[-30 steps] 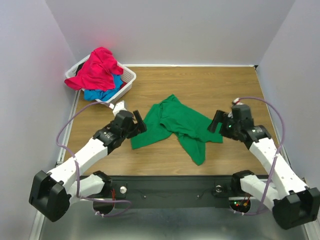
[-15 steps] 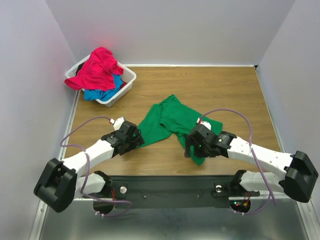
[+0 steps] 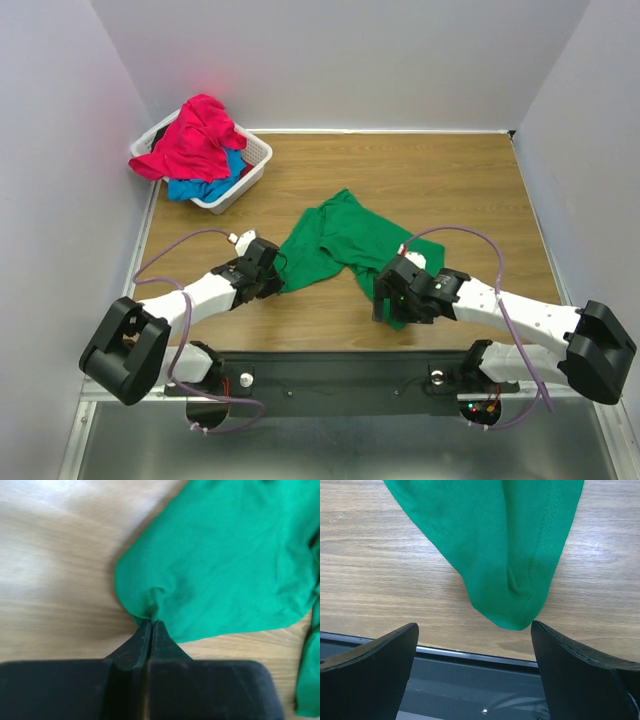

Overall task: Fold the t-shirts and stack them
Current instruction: Flatten the tshirt out

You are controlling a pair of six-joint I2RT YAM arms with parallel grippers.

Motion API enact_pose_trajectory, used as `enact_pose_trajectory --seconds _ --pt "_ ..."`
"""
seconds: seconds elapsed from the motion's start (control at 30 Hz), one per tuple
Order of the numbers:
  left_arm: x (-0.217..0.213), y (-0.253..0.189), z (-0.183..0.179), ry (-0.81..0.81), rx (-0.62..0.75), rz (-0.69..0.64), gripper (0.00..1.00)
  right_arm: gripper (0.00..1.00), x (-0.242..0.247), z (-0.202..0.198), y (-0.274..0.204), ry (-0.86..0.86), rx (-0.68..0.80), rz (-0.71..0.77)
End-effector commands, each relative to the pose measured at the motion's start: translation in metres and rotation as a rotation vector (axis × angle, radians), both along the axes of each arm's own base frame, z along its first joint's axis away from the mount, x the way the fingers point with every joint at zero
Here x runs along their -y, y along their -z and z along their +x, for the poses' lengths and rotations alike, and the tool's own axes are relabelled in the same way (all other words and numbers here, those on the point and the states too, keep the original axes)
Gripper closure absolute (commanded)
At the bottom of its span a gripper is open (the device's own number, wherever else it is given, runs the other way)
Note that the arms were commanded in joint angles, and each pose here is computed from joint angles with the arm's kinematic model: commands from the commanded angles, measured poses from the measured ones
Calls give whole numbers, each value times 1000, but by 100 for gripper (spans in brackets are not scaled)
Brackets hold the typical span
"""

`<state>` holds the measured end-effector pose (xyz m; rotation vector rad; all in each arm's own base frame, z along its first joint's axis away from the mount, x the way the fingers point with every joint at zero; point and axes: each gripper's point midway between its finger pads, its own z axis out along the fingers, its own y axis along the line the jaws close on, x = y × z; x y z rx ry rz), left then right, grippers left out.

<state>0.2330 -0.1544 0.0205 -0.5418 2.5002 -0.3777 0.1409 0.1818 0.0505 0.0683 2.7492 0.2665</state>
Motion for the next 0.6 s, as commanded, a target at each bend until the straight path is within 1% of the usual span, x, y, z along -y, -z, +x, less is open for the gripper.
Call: enact_pose_trajectory --seconds 0.0,0.07,0.23,0.4,0.43,0.5,0.57 --pt "1 13 -6 27 -27 8 100 0 -9 7 -5 41 29 31" --pt "0 13 -6 26 -22 9 100 1 -8 6 1 47 15 20" --pt "-3 -2 -3 16 41 -9 100 7 -11 3 12 54 -15 2" --pt "-5 -9 -2 10 68 -11 100 16 1 0 33 113 -33 -50" --pt "-5 -10 -2 13 70 -13 100 20 4 1 36 126 -32 -67" --pt "-5 -9 -2 14 69 -11 100 23 9 6 38 155 -5 -93" --pt "-5 -9 -2 18 64 -6 100 38 13 10 42 190 11 -117"
